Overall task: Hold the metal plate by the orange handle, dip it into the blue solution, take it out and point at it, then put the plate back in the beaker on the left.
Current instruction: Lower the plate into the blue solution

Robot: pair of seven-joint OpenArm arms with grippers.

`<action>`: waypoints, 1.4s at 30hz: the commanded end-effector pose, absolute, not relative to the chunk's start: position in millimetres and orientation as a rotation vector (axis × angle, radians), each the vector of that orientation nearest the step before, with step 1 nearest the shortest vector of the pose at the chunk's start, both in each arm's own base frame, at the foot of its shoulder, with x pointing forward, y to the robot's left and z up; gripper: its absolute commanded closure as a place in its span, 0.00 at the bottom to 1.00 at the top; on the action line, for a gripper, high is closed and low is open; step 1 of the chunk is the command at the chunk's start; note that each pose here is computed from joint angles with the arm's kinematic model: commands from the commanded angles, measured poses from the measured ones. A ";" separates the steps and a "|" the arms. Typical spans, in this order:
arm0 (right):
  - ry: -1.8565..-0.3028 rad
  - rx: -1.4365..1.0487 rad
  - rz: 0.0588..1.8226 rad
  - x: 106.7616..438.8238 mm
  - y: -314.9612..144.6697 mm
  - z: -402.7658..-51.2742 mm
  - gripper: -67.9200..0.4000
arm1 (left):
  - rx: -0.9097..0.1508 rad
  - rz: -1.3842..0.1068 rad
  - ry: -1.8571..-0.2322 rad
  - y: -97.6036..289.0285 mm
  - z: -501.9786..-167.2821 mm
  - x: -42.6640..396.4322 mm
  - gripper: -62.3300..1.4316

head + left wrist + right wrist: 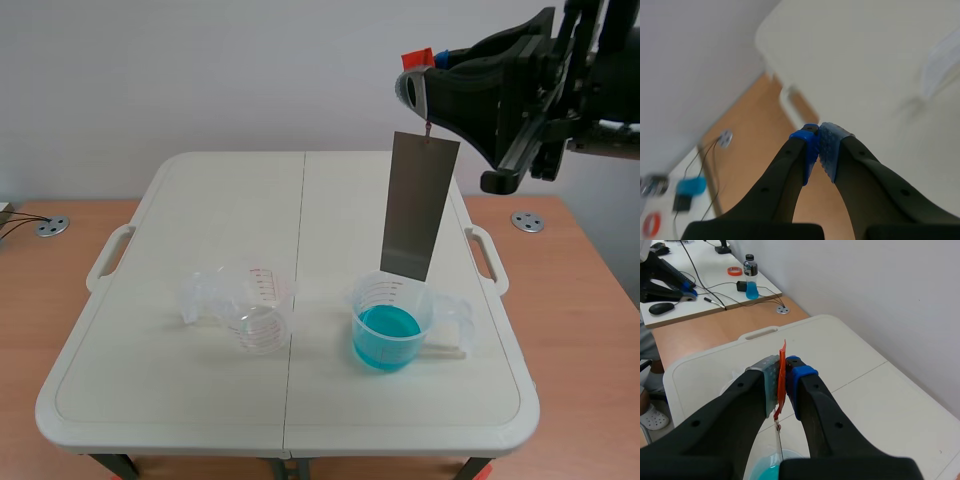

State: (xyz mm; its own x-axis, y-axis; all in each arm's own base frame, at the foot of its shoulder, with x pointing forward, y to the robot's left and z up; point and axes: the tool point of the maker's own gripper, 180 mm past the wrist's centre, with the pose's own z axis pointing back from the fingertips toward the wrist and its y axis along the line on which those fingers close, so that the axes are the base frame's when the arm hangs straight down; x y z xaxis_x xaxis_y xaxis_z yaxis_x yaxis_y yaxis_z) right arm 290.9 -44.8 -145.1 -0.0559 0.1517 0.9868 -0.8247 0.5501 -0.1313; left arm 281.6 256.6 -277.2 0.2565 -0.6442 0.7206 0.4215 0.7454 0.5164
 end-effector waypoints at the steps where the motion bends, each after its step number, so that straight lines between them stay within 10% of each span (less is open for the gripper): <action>1: -1.437 0.634 0.904 290.0 -44.1 -135.3 0.98 | 0.246 -0.687 -1.035 267.6 -294.7 263.1 0.93; 22: -1.431 0.684 0.772 304.9 -55.4 -154.2 0.98 | 0.042 -0.197 -0.514 245.9 -440.3 24.3 0.93; 42: -1.298 0.727 0.649 314.2 -49.6 -214.2 0.98 | -0.023 -0.056 -0.422 207.6 -463.4 -18.0 0.93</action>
State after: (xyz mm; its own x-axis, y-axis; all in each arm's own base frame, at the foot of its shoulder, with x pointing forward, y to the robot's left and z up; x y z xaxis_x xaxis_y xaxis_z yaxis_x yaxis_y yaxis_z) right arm 311.4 -52.4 -226.7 0.1951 0.0480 0.9796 -0.7653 0.6321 0.1215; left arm -23.0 209.2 -466.0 0.9188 -0.0507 0.3915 0.0584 0.9983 -0.0077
